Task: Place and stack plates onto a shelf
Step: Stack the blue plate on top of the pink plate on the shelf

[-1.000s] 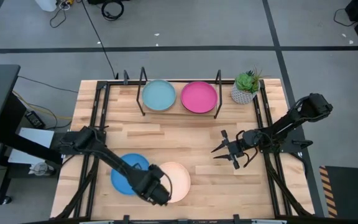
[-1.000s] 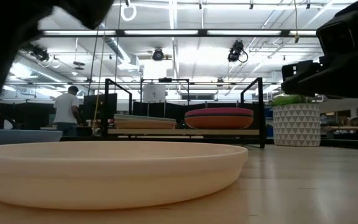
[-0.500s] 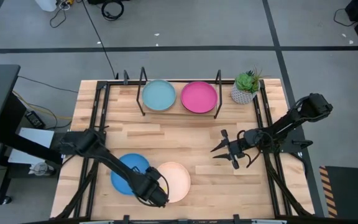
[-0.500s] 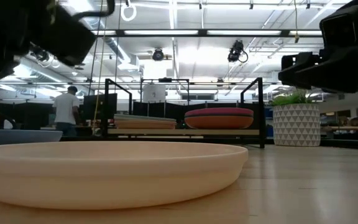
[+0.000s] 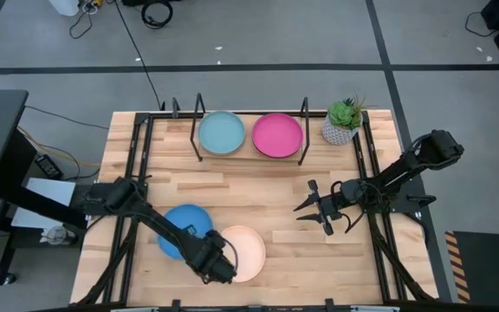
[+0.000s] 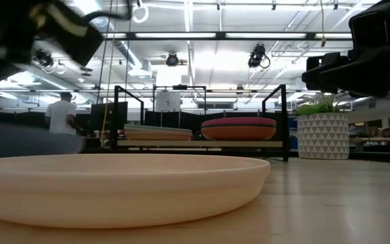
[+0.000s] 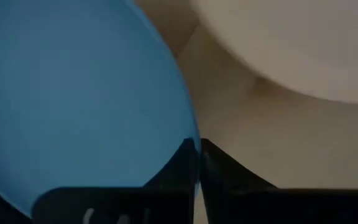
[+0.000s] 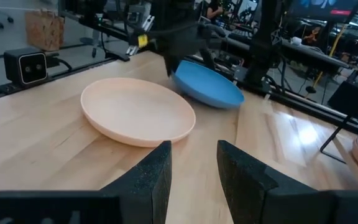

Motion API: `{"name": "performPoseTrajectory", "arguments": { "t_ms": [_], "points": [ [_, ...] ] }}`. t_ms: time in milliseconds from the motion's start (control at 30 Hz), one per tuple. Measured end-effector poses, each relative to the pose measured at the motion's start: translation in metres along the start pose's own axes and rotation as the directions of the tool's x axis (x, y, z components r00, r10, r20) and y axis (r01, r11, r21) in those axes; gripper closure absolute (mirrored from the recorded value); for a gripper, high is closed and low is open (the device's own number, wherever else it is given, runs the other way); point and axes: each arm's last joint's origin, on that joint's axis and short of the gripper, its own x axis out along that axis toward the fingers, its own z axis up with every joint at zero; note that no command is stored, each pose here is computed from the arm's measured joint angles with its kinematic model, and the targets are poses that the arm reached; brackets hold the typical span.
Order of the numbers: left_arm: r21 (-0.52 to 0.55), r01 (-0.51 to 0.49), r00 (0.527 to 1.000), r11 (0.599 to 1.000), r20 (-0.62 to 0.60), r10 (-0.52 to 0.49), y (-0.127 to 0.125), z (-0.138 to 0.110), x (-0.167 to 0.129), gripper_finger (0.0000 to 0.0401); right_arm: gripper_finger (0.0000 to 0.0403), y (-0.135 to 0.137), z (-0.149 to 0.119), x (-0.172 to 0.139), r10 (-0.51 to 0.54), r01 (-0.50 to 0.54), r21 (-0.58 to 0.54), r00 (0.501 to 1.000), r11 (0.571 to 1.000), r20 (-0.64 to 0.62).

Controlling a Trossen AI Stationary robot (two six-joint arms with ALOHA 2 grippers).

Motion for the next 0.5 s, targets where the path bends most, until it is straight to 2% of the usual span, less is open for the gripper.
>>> {"name": "performPoseTrajectory", "arguments": {
  "t_ms": [133, 267, 333, 433, 500],
  "points": [
    [0.203, 0.034, 0.998, 0.979, 0.046, -0.045, 0.008, 0.019, -0.025, 0.0389, 0.0268, 0.0, 0.0, 0.0, 0.001, -0.001, 0.023, 1.0, 1.0, -0.002],
    [0.398, -0.087, 0.984, 0.913, 0.177, 0.017, 0.024, 0.045, -0.05, 0.0389, 0.0268, 0.001, -0.004, 0.0, 0.014, -0.011, 0.07, 0.999, 0.997, -0.044],
    [0.502, -0.187, 0.96, 0.845, 0.274, 0.05, 0.031, 0.061, -0.059, 0.0389, 0.0268, 0.002, -0.007, 0.0, 0.022, -0.016, 0.094, 0.997, 0.995, -0.071],
    [0.63, -0.346, 0.914, 0.695, 0.394, 0.098, 0.043, 0.087, -0.065, 0.0389, 0.0268, 0.003, -0.008, 0.0, 0.025, -0.013, 0.137, 0.996, 0.99, -0.084],
    [0.675, -0.394, 0.899, 0.624, 0.423, 0.11, 0.055, 0.109, -0.065, 0.0389, 0.0268, 0.002, -0.007, 0.0, 0.016, -0.003, 0.157, 0.997, 0.988, -0.077]
  ]
}}
